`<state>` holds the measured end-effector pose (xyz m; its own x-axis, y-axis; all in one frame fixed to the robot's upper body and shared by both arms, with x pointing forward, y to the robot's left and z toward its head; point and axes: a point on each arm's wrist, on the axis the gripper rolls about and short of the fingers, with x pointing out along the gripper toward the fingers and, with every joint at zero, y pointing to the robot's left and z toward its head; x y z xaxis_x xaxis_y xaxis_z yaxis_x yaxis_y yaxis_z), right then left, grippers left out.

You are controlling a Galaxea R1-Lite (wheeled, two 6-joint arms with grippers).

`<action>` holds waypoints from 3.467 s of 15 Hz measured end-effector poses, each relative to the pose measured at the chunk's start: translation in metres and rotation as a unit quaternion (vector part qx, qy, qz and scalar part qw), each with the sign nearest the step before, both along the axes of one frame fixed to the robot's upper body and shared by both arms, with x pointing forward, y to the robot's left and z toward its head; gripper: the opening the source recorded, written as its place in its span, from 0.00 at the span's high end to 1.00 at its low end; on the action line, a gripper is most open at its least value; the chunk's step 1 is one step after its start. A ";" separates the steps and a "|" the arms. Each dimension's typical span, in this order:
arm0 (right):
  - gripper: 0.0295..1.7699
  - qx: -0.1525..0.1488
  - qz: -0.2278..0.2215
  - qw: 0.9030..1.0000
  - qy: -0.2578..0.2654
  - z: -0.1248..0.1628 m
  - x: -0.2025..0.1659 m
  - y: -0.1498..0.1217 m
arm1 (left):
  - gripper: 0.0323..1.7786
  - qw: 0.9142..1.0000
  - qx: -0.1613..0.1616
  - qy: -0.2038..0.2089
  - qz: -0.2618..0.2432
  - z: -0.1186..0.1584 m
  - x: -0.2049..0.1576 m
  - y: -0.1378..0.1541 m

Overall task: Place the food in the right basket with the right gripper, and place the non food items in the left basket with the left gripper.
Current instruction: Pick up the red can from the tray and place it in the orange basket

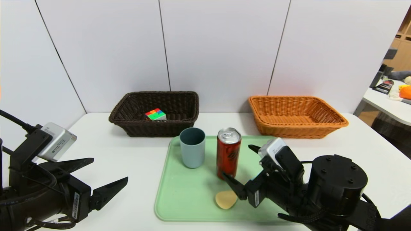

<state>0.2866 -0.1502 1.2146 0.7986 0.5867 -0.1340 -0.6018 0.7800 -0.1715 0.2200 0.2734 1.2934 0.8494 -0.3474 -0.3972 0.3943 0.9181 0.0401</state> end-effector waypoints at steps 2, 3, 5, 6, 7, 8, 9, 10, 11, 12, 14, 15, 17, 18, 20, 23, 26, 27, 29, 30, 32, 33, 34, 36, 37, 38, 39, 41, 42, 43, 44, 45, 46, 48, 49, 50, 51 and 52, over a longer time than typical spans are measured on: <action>0.04 -0.002 -0.002 1.000 0.001 -0.003 0.007 0.001 | 0.05 1.000 0.000 0.000 0.000 0.000 0.000 0.000; 0.04 -0.004 -0.004 1.000 0.001 -0.004 0.010 0.001 | 0.05 1.000 0.000 0.001 0.000 -0.001 0.000 0.000; 0.04 -0.004 -0.006 1.000 -0.001 -0.005 0.018 0.003 | 0.05 1.000 0.000 0.001 0.000 -0.001 -0.001 0.000; 0.04 -0.004 -0.005 1.000 -0.001 -0.006 0.021 0.004 | 0.05 1.000 0.000 0.001 0.000 -0.001 -0.001 0.001; 0.04 -0.005 -0.006 1.000 -0.003 -0.007 0.025 0.005 | 0.05 1.000 0.001 0.001 0.001 -0.001 -0.001 0.001; 0.04 -0.006 -0.006 1.000 -0.005 -0.007 0.027 0.007 | 0.05 1.000 0.001 0.002 0.000 -0.002 -0.001 0.001; 0.04 -0.006 -0.007 1.000 -0.007 -0.008 0.030 0.008 | 0.05 1.000 0.001 0.003 0.000 -0.003 -0.002 0.001; 0.04 -0.006 -0.009 1.000 -0.009 -0.008 0.034 0.009 | 0.05 1.000 0.002 0.003 0.000 -0.003 -0.002 0.001; 0.04 -0.009 -0.010 1.000 -0.012 -0.009 0.036 0.010 | 0.05 1.000 0.002 0.004 0.000 -0.003 -0.002 0.001; 0.04 -0.011 -0.010 1.000 -0.014 -0.009 0.038 0.011 | 0.05 1.000 0.002 0.004 0.001 -0.003 -0.002 0.001; 0.04 -0.012 -0.010 1.000 -0.017 -0.008 0.040 0.013 | 0.05 1.000 0.002 0.004 0.000 -0.003 -0.002 0.001; 0.04 -0.011 -0.010 1.000 -0.020 -0.007 0.041 0.014 | 0.05 1.000 0.002 0.004 0.000 -0.003 -0.002 0.001; 0.04 -0.014 -0.009 0.999 -0.028 -0.005 0.043 0.016 | 0.05 1.000 0.002 0.006 0.000 -0.004 -0.001 0.001; 0.04 -0.014 -0.009 0.999 -0.031 -0.004 0.044 0.016 | 0.05 1.000 0.002 0.006 0.000 -0.004 -0.001 0.001; 0.04 -0.014 -0.008 0.999 -0.036 -0.002 0.046 0.018 | 0.05 1.000 0.003 0.008 0.000 -0.005 -0.002 0.001; 0.04 -0.017 -0.009 0.999 -0.037 -0.001 0.049 0.020 | 0.05 1.000 0.004 0.010 0.000 -0.007 -0.002 0.001; 0.04 -0.018 -0.012 0.999 -0.036 0.000 0.053 0.019 | 0.05 1.000 0.003 0.011 0.000 -0.007 -0.003 0.002; 0.04 -0.017 -0.014 0.999 -0.038 0.002 0.054 0.018 | 0.05 1.000 0.003 0.011 0.000 -0.007 -0.003 0.002; 0.04 -0.016 -0.016 0.999 -0.041 0.003 0.056 0.018 | 0.05 1.000 0.003 0.011 0.000 -0.008 -0.003 0.002; 0.04 -0.015 -0.016 0.999 -0.041 0.004 0.056 0.018 | 0.05 1.000 0.003 0.011 0.000 -0.008 -0.003 0.002; 0.04 -0.015 -0.016 0.999 -0.042 0.004 0.057 0.018 | 0.05 1.000 0.004 0.012 0.000 -0.008 -0.004 0.002; 0.04 -0.014 -0.016 0.999 -0.042 0.004 0.057 0.018 | 0.05 1.000 0.004 0.012 0.000 -0.008 -0.004 0.002; 0.04 -0.015 -0.016 0.999 -0.043 0.004 0.057 0.018 | 0.05 1.000 0.004 0.012 0.000 -0.008 -0.004 0.002; 0.04 -0.019 -0.015 0.999 -0.045 0.004 0.057 0.018 | 0.05 1.000 0.004 0.012 0.000 -0.008 -0.004 0.002; 0.04 -0.019 -0.015 0.999 -0.046 0.004 0.057 0.018 | 0.05 1.000 0.004 0.012 0.000 -0.008 -0.004 0.002; 0.04 -0.019 -0.015 0.999 -0.046 0.004 0.057 0.018 | 0.05 1.000 0.004 0.012 0.000 -0.008 -0.004 0.002; 0.04 -0.019 -0.016 0.999 -0.046 0.004 0.057 0.018 | 0.05 1.000 0.004 0.013 0.000 -0.008 -0.004 0.002; 0.04 -0.020 -0.016 0.999 -0.045 0.003 0.056 0.018 | 0.05 1.000 0.004 0.013 0.000 -0.009 -0.004 0.002; 0.04 -0.020 -0.016 0.999 -0.044 0.003 0.056 0.018 | 0.05 1.000 0.004 0.013 0.000 -0.009 -0.004 0.002; 0.11 -0.020 -0.017 0.999 -0.044 0.003 0.056 0.018 | 0.05 1.000 0.004 0.013 0.000 -0.009 -0.004 0.002; 0.21 -0.021 -0.018 0.999 -0.044 0.003 0.056 0.018 | 0.05 1.000 0.004 0.013 0.000 -0.009 -0.004 0.002; 0.30 -0.021 -0.019 0.999 -0.044 0.003 0.056 0.018 | 0.05 1.000 0.004 0.012 0.000 -0.009 -0.004 0.002; 0.38 -0.021 -0.020 0.999 -0.044 0.003 0.056 0.017 | 0.05 1.000 0.004 0.012 0.000 -0.008 -0.004 0.002; 0.46 -0.023 -0.021 0.999 -0.043 0.002 0.054 0.016 | 0.05 1.000 0.004 0.013 0.000 -0.009 -0.004 0.002; 0.47 -0.022 -0.021 0.999 -0.043 0.003 0.054 0.016 | 0.05 1.000 0.004 0.013 0.000 -0.009 -0.004 0.002; 0.47 -0.023 -0.021 0.999 -0.043 0.003 0.054 0.016 | 0.05 1.000 0.004 0.013 0.000 -0.009 -0.004 0.002; 0.47 -0.023 -0.022 0.999 -0.043 0.003 0.053 0.015 | 0.05 1.000 0.004 0.013 0.000 -0.009 -0.004 0.002; 0.48 -0.023 -0.022 0.999 -0.044 0.004 0.053 0.015 | 0.05 1.000 0.005 0.014 0.000 -0.010 -0.004 0.002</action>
